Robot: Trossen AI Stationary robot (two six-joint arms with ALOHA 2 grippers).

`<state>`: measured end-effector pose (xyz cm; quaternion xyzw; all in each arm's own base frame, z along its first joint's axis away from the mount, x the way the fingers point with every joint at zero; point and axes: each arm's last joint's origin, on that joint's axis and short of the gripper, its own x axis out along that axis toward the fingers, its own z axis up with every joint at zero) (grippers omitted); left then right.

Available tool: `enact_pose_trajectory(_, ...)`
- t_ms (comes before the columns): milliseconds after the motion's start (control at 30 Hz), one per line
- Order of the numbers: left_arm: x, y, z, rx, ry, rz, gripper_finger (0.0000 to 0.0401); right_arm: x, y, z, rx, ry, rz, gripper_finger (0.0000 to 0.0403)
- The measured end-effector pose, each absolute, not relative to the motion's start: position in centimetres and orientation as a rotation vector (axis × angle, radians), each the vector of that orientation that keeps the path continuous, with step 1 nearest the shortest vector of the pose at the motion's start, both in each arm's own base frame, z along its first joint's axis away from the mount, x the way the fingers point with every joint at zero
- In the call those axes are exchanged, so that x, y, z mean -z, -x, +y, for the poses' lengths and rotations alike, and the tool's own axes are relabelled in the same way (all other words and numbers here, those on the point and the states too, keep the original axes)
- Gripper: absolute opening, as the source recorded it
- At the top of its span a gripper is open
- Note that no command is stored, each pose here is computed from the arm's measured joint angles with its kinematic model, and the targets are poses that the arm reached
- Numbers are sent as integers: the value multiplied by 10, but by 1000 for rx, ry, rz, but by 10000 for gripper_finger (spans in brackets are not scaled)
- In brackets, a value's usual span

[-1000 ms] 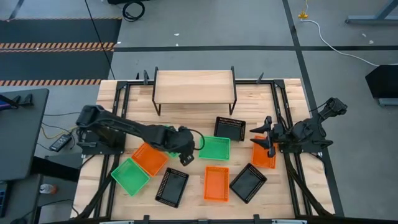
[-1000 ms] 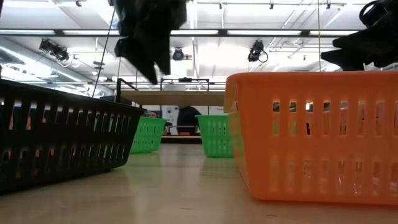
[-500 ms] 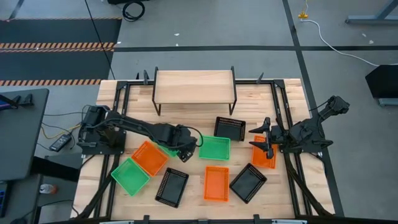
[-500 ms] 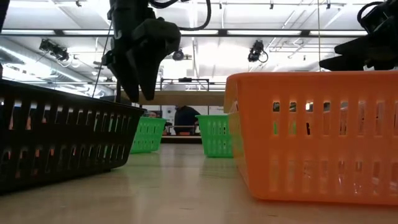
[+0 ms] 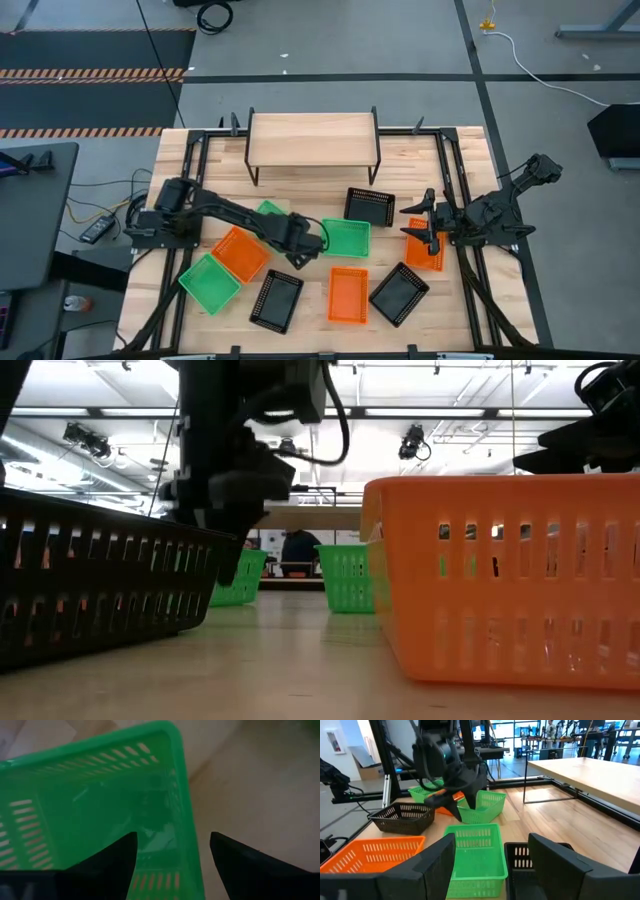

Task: Stack baskets on shelf by color
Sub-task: Put the middle green bin on the shelf

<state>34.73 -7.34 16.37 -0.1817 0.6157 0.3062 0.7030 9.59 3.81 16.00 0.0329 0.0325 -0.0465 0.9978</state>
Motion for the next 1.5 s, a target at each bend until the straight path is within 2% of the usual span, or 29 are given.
enact_pose_trajectory(67, -162, -348, -74, -670, 387, 1378, 246, -160, -96, 38, 93, -66, 65, 256)
enact_pose_trajectory(167, -161, -348, -72, -661, 376, 1384, 205, -160, -96, 38, 93, -66, 65, 256)
enact_pose_trajectory(400, -163, -349, -68, -648, 367, 1390, 34, -160, -96, 38, 93, -78, 65, 256)
enact_pose_trajectory(467, -163, -350, -65, -635, 379, 1396, 12, -160, -96, 38, 93, -88, 64, 256)
enact_pose_trajectory(633, -184, -358, -60, -619, 407, 1404, 12, -160, -96, 38, 93, -86, 64, 256)
enact_pose_trajectory(833, -240, -370, -60, -597, 349, 1366, 7, -160, -96, 38, 93, -83, 65, 256)
enact_pose_trajectory(1033, -309, -371, -58, -493, 173, 1317, 6, -160, -96, 38, 93, -82, 64, 256)
enact_pose_trajectory(1167, -347, -362, -52, -459, -54, 1292, 6, -160, -96, 38, 93, -81, 64, 256)
enact_pose_trajectory(1333, -368, -361, -34, -402, -248, 1268, 6, -160, -96, 38, 93, -81, 65, 256)
enact_pose_trajectory(1500, -368, -362, 10, -365, -208, 1324, 5, -160, -96, 38, 93, -81, 65, 256)
